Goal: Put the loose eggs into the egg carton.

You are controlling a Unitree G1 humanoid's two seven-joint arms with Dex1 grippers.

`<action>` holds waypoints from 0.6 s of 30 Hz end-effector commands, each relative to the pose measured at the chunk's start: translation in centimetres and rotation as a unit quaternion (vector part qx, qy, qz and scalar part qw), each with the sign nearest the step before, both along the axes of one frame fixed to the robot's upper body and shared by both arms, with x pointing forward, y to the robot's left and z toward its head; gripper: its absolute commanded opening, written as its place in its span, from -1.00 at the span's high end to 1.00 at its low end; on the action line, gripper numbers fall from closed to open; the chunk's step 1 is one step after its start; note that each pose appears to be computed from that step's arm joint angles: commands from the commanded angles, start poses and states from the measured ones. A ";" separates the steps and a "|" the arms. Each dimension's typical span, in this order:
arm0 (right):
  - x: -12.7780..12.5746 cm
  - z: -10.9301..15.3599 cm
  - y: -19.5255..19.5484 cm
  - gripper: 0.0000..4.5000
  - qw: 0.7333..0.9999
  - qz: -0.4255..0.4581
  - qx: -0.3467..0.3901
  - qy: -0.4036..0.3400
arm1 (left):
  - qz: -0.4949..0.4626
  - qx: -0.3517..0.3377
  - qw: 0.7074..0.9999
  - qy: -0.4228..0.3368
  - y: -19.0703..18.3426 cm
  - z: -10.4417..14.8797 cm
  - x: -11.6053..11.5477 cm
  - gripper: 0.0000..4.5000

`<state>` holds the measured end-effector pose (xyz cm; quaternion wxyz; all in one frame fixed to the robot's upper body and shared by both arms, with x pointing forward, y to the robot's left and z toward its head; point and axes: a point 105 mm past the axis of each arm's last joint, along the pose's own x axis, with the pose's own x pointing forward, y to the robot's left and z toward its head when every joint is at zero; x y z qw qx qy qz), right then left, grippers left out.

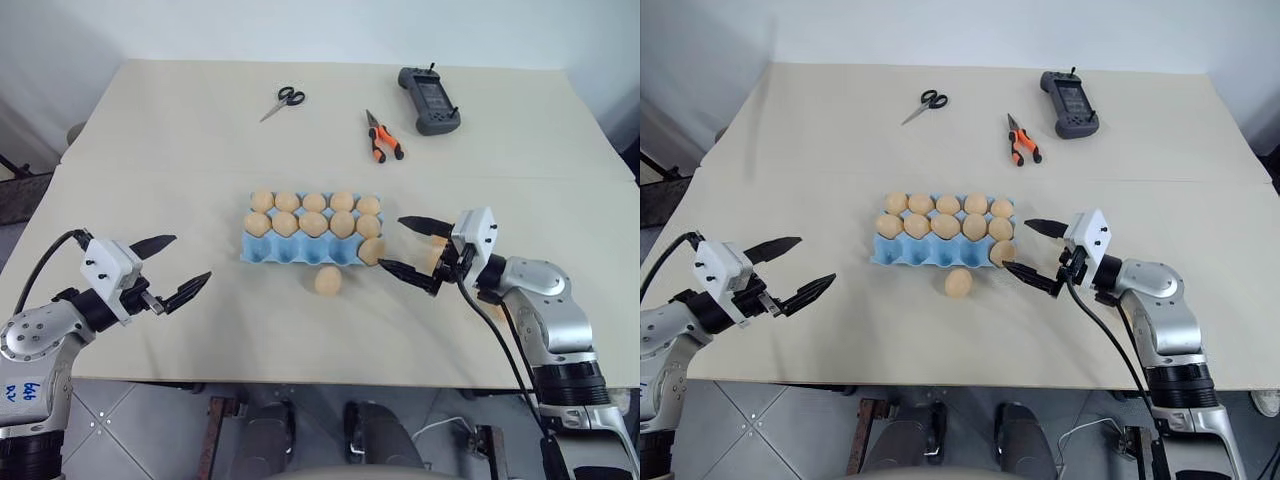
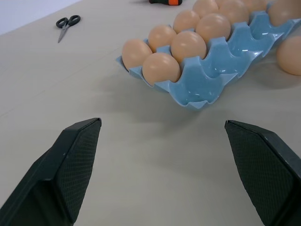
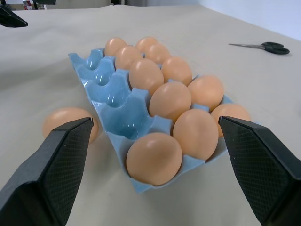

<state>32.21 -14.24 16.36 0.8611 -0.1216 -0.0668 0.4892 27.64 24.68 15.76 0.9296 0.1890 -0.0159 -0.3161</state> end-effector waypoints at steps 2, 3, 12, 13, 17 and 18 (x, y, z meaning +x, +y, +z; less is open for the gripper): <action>0.0 1.0 0.0 -1.00 1.000 0.001 0.008 -0.019 | -0.003 0.012 1.000 -0.017 -0.1 0.4 -0.2 -0.99; 0.0 1.0 -0.1 -1.00 1.000 -0.003 0.008 -0.020 | -0.006 0.005 1.000 -0.013 -0.2 0.3 -0.1 -0.99; -0.6 2.7 -6.1 -1.00 0.993 -0.110 0.019 -0.037 | -0.091 0.003 0.996 0.013 -3.6 -0.6 0.2 -0.99; -1.0 2.7 -7.2 -1.00 0.991 -0.129 0.015 -0.039 | -0.106 0.005 0.994 0.016 -4.1 -0.8 0.2 -0.99; -3.1 2.1 -11.6 -1.00 0.979 -0.204 -0.001 -0.026 | -0.157 0.015 0.987 0.026 -6.3 -1.4 0.5 -0.99; -3.8 1.6 -12.9 -1.00 0.974 -0.226 -0.007 -0.017 | -0.170 0.015 0.985 0.029 -6.9 -1.6 0.6 -0.99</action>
